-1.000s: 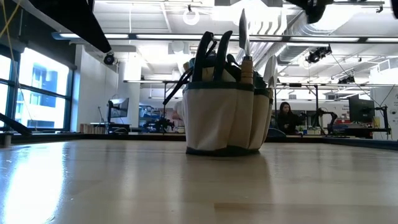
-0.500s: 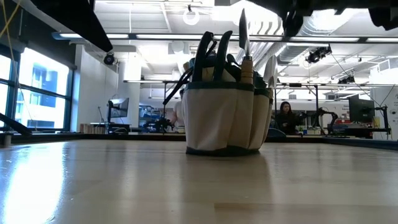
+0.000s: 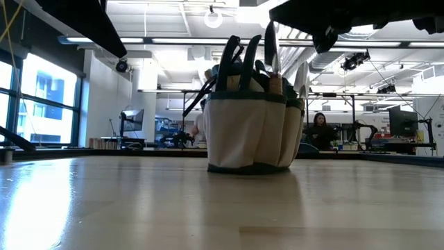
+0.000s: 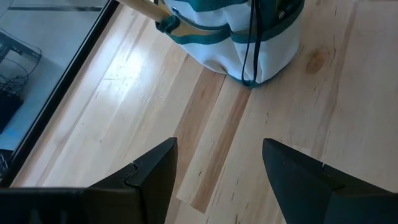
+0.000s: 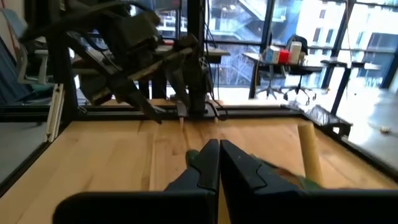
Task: Pick & Place Garden tools in Gardening bag
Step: Put the brown trowel into the green gardening bag, then return to Home Position
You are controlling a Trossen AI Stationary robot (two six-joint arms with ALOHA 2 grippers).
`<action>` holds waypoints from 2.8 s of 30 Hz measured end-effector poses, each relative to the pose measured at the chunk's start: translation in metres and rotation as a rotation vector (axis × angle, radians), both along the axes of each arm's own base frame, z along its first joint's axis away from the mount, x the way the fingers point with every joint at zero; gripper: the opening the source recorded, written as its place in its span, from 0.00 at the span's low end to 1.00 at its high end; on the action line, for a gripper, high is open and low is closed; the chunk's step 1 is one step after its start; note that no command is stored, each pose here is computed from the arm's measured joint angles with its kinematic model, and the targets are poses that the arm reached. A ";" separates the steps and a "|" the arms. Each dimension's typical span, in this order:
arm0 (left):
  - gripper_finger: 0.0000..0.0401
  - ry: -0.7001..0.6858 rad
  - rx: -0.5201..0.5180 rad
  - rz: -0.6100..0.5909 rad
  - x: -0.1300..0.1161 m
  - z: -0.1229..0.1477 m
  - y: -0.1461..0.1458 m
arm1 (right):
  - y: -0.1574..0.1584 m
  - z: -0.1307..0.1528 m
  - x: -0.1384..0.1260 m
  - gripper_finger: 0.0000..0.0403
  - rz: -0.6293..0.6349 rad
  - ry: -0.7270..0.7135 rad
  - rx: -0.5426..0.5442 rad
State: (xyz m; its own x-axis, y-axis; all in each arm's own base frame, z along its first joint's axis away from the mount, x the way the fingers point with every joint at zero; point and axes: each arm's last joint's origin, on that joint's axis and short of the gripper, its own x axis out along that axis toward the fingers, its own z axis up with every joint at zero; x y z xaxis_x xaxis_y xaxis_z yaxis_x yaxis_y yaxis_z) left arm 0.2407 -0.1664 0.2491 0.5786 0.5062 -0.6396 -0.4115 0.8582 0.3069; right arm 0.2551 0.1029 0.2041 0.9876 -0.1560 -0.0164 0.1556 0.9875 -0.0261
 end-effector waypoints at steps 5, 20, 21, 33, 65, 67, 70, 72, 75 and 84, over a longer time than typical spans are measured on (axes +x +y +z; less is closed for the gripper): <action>0.57 0.000 0.000 0.000 0.000 0.000 0.000 | -0.005 -0.005 0.002 0.01 -0.011 0.049 0.049; 0.57 -0.007 -0.010 0.002 0.001 0.000 0.000 | -0.001 -0.005 0.001 0.01 0.044 0.045 0.051; 0.57 -0.009 -0.013 0.005 0.001 0.000 -0.001 | 0.000 -0.005 0.000 0.01 0.050 0.036 0.044; 0.57 0.005 0.004 -0.002 0.000 0.000 0.000 | 0.008 0.029 -0.019 0.16 0.100 -0.090 -0.020; 0.01 0.062 0.261 -0.170 -0.004 0.061 0.021 | -0.044 0.076 -0.126 0.01 0.141 0.113 -0.092; 0.00 0.039 0.223 -0.171 -0.009 0.074 0.032 | -0.047 0.076 -0.132 0.01 0.162 0.128 -0.076; 0.00 0.016 0.190 -0.171 -0.017 0.090 0.048 | -0.051 0.074 -0.141 0.01 0.231 0.153 -0.053; 0.00 -0.010 0.179 -0.161 -0.022 0.099 0.058 | -0.053 0.074 -0.147 0.01 0.270 0.161 -0.032; 0.00 -0.080 0.170 -0.186 -0.030 0.110 0.068 | -0.056 0.071 -0.155 0.01 0.320 0.194 -0.001; 0.00 -0.387 0.018 -0.378 -0.061 0.091 0.095 | -0.062 0.056 -0.171 0.01 0.416 0.231 0.107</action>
